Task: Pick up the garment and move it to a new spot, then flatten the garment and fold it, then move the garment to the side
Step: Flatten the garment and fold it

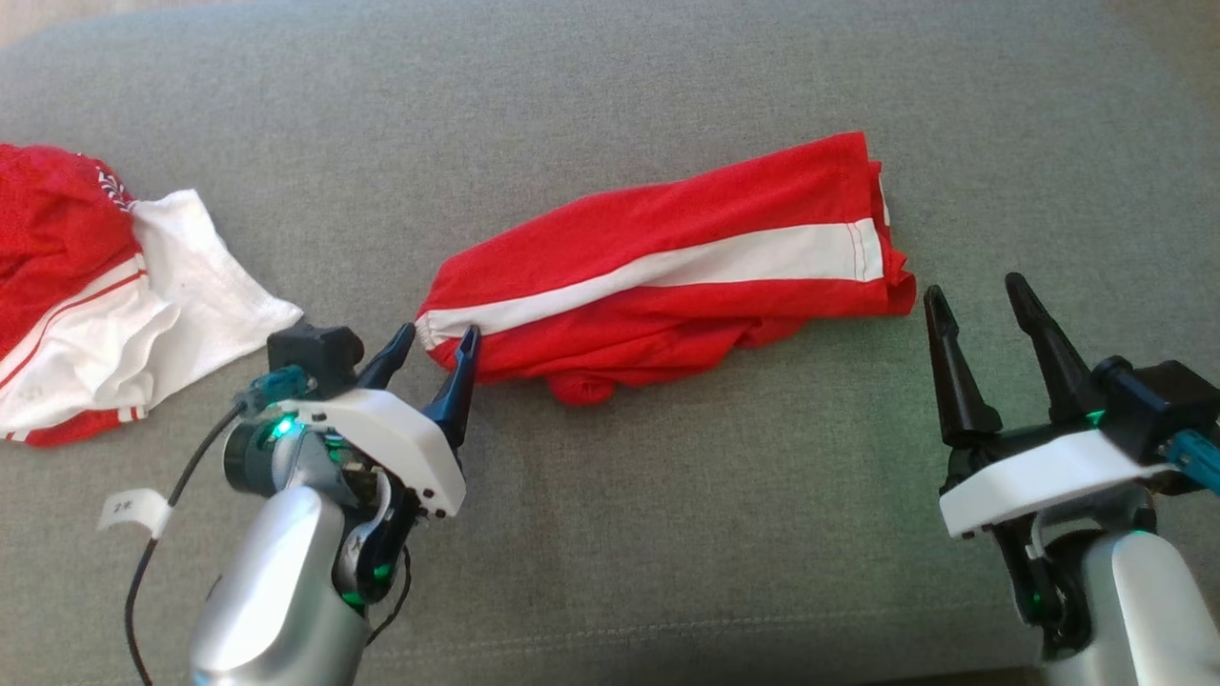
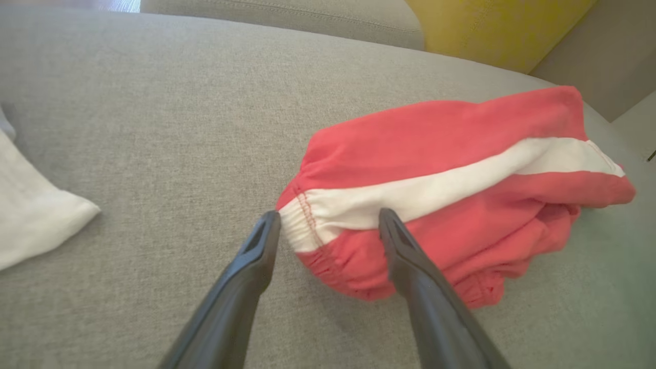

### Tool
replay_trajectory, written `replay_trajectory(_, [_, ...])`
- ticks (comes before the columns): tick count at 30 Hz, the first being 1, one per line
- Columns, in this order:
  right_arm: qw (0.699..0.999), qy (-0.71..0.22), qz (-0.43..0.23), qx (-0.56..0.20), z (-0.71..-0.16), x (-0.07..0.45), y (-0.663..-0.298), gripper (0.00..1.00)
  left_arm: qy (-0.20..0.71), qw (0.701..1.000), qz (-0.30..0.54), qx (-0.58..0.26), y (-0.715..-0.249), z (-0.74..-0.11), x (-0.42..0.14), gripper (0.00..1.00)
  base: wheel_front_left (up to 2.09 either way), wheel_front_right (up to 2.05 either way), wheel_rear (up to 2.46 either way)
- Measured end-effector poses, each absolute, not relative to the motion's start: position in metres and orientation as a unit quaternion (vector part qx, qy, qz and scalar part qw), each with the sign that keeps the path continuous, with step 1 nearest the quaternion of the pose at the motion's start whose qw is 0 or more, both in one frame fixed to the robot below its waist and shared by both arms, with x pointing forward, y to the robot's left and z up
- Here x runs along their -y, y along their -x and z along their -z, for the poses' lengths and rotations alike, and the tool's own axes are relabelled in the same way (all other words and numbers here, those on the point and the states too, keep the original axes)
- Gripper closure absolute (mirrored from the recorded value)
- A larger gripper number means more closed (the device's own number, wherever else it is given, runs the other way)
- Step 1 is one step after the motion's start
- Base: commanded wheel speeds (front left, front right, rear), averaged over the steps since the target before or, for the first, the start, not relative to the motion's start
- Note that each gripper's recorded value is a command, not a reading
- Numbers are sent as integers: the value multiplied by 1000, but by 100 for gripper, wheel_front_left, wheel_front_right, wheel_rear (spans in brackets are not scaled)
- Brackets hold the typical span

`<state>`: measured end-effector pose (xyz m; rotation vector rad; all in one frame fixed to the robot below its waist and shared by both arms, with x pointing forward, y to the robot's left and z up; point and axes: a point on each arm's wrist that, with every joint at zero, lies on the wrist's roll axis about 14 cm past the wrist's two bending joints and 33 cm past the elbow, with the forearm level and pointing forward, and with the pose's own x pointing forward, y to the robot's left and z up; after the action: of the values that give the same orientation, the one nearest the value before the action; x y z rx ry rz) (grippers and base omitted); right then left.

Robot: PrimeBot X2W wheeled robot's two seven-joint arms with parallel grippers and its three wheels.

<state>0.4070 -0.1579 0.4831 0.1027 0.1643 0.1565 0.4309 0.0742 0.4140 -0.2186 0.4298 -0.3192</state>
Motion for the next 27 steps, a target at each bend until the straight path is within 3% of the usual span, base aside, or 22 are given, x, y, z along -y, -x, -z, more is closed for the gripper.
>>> replay_trajectory(5, [992,-54,-79,-85,-481,157,-408,0,110,958,159,-213,-434,-414,-74,0,0,0,0])
replay_trajectory(6, [992,-54,-79,-85,-481,157,-408,0,112,958,160,-210,-435,-415,-74,25,0,0,0])
replay_trajectory(7, [992,-54,-80,-85,-481,156,-408,0,115,957,162,-210,-435,-415,-74,61,0,0,0])
replay_trajectory(9, [992,-54,-81,-84,-481,155,-409,0,117,957,160,-212,-434,-414,-75,100,0,0,0])
replay_trajectory(21, [993,-58,-65,-79,-483,168,-416,0,116,962,165,-185,-436,-423,-76,100,0,0,0])
replay_trajectory(27, [989,-57,-52,-124,-461,182,-429,0,115,967,161,-163,-444,-433,-79,100,0,0,0])
